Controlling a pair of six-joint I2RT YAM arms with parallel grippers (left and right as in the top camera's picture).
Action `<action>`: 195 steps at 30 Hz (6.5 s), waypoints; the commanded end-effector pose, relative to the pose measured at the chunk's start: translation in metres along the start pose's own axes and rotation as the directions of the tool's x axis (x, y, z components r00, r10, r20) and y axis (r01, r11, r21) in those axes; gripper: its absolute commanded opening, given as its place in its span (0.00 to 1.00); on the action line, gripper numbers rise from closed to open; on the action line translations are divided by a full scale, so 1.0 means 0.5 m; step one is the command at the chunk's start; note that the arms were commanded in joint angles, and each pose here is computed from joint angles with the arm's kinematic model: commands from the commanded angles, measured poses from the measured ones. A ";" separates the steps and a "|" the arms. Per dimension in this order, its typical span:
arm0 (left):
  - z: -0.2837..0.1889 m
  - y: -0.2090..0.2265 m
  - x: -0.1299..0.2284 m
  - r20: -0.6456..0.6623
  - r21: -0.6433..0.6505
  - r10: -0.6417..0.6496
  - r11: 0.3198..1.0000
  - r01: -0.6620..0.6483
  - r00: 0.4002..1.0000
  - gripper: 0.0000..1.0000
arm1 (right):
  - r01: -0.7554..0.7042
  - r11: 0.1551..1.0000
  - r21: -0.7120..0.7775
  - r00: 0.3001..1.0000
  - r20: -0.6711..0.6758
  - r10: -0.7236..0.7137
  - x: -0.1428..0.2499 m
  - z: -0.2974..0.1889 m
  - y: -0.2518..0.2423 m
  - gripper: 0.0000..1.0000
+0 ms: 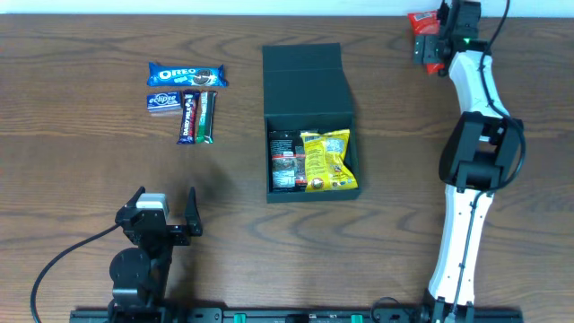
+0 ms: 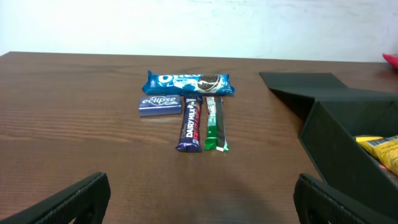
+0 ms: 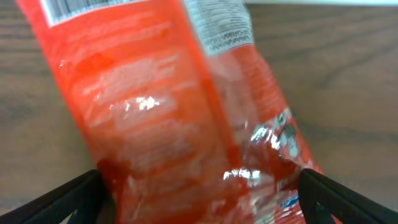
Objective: Pack container
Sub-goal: 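Reach right gripper to the red snack bag and grasp it, then lift the red bag and carry it over the box, then lower the red bag into the box beside the yellow bag, release, then withdraw the right gripper up and away from the box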
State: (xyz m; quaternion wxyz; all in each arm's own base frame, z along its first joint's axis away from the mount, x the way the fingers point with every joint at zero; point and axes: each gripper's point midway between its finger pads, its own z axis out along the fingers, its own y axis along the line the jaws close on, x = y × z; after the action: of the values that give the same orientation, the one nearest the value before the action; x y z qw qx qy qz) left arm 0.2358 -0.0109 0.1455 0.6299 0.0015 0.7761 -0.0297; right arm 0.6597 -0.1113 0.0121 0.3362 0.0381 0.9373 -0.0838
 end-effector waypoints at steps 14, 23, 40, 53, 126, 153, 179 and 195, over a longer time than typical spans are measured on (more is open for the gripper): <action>0.006 0.003 0.028 -0.032 -0.004 0.004 1.000 -0.004 0.999 0.95 | 0.016 1.000 -0.026 0.999 -0.047 -0.017 0.041 0.025 0.011 0.37; 0.006 0.003 0.028 -0.032 -0.004 0.004 1.000 -0.004 0.999 0.95 | 0.005 1.000 -0.028 0.997 -0.071 -0.007 0.052 0.025 0.014 0.01; 0.006 0.003 0.028 -0.032 -0.004 0.004 1.000 -0.004 0.999 0.95 | -0.031 0.994 -0.106 1.000 -0.005 0.030 -0.133 -0.418 0.096 0.01; 0.006 0.003 0.028 -0.032 -0.004 0.004 1.000 -0.004 0.999 0.95 | -0.002 0.966 -0.258 0.979 0.197 0.054 -0.111 -0.825 0.203 0.01; 0.006 0.003 0.028 -0.032 -0.004 0.004 1.000 -0.004 0.999 0.95 | -0.532 0.844 -0.067 0.780 -0.428 0.457 0.529 -0.649 0.663 0.02; 0.006 0.003 0.028 -0.032 -0.004 0.004 1.000 -0.004 0.999 0.95 | -0.096 0.967 -0.235 0.968 -0.249 0.036 0.376 -0.697 0.653 0.01; 0.006 0.003 0.028 -0.032 -0.004 0.004 1.000 -0.004 0.999 0.95 | 0.014 0.929 -0.369 0.963 -0.246 -0.112 0.402 -0.617 0.705 0.01; 0.006 0.003 0.028 -0.032 -0.004 0.004 1.000 -0.004 0.999 0.96 | -0.068 0.994 -0.080 0.955 -0.295 0.042 0.288 -0.676 0.326 0.22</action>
State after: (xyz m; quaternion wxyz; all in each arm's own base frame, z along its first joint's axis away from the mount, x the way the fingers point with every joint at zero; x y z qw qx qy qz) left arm 0.2358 -0.0110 0.1455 0.6301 0.0016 0.7760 -0.0298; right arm 0.3605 0.1226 0.1779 0.2295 0.0807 0.9699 -0.0083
